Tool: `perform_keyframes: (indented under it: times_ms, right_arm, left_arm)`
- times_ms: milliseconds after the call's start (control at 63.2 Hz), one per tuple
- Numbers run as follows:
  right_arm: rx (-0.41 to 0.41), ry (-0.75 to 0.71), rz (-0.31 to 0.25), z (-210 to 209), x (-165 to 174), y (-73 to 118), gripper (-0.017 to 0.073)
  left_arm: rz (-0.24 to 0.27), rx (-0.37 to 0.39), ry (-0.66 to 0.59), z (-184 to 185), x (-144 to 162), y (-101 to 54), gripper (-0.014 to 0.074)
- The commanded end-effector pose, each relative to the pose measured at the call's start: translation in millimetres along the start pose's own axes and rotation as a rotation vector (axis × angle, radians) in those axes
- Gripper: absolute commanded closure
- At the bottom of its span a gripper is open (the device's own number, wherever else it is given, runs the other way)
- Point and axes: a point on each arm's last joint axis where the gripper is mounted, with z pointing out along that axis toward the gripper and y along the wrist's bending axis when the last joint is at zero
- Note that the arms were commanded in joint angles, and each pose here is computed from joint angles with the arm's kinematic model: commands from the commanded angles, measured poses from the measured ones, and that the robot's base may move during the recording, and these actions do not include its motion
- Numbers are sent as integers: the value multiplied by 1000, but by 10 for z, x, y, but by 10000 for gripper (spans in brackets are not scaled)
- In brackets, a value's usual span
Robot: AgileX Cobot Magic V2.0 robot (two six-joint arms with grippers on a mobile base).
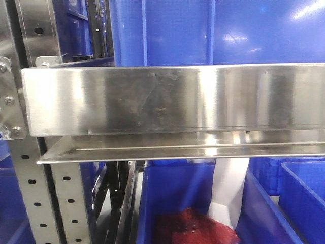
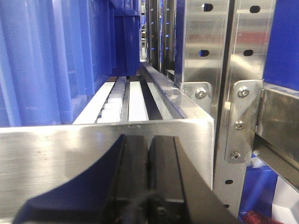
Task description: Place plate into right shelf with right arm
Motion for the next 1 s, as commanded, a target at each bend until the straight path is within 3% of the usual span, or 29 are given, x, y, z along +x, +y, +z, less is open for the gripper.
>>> perform_keyframes:
  times_ms: [0, 285, 475, 759, 981]
  right_arm:
    - [-24, -104, -15, 16, -168, 22, 508]
    - [-31, -130, -15, 20, -205, 29, 508]
    - [-4, -60, -13, 207, -396, 2, 503]
    - [19, 34, -13, 1050, -835, -7, 503]
    - [52, 158, -14, 1784, -909, -20, 503]
  left_arm:
    - [-5, -14, -82, -9, -50, 14, 640]
    - [-5, -14, -82, -9, -50, 14, 640]
    - [-5, -14, -82, -9, -50, 14, 640]
    - [-5, -14, -82, -9, -50, 14, 640]
    - [-5, -14, -82, -9, -50, 14, 640]
